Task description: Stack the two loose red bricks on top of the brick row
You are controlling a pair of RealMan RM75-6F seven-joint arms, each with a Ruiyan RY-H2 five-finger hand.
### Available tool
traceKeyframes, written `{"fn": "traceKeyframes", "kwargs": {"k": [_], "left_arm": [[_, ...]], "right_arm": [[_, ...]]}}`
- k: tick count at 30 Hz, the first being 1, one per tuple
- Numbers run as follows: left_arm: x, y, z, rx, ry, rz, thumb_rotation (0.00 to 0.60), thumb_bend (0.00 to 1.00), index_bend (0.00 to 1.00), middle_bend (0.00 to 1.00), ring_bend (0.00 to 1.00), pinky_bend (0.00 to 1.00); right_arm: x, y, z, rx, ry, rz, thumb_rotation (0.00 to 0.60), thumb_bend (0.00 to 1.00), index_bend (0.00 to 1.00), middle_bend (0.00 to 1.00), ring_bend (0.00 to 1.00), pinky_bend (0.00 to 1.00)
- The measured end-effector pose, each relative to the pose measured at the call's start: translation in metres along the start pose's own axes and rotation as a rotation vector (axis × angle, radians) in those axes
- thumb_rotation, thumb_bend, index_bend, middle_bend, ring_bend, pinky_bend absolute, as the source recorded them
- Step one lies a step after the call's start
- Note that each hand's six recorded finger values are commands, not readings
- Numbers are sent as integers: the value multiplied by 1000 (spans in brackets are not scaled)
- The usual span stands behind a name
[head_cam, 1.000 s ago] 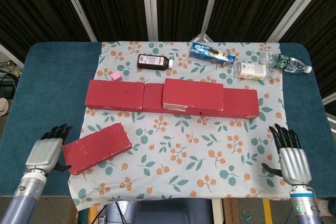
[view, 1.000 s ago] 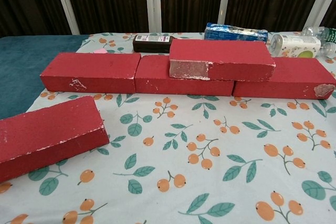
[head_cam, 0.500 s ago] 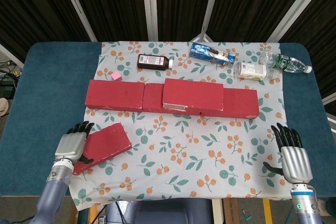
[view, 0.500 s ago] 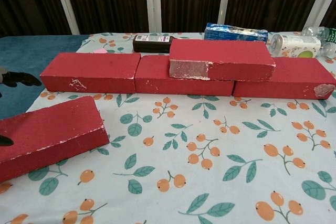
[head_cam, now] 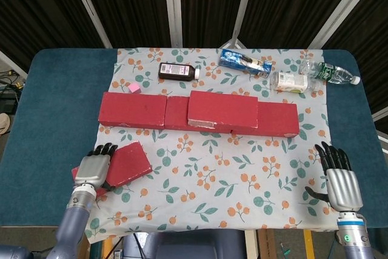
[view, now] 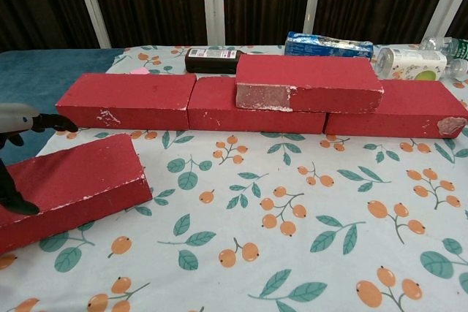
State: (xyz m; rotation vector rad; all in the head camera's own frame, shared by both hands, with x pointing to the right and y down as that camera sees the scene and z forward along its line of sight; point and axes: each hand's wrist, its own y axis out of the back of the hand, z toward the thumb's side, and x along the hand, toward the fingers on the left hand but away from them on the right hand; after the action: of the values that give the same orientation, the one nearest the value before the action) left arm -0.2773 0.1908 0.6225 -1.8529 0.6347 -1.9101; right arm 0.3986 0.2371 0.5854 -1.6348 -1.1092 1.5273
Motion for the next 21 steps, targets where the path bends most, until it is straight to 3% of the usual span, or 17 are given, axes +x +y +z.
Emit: {"fn": "traceKeyframes", "kwargs": {"k": [21], "left_arm": [[4,-7,2,7,22,-8,600,0,0,0,0,139]], "right_arm": [[-1,-2,2,-20,1,11,600,152,0,0,0,0]]}}
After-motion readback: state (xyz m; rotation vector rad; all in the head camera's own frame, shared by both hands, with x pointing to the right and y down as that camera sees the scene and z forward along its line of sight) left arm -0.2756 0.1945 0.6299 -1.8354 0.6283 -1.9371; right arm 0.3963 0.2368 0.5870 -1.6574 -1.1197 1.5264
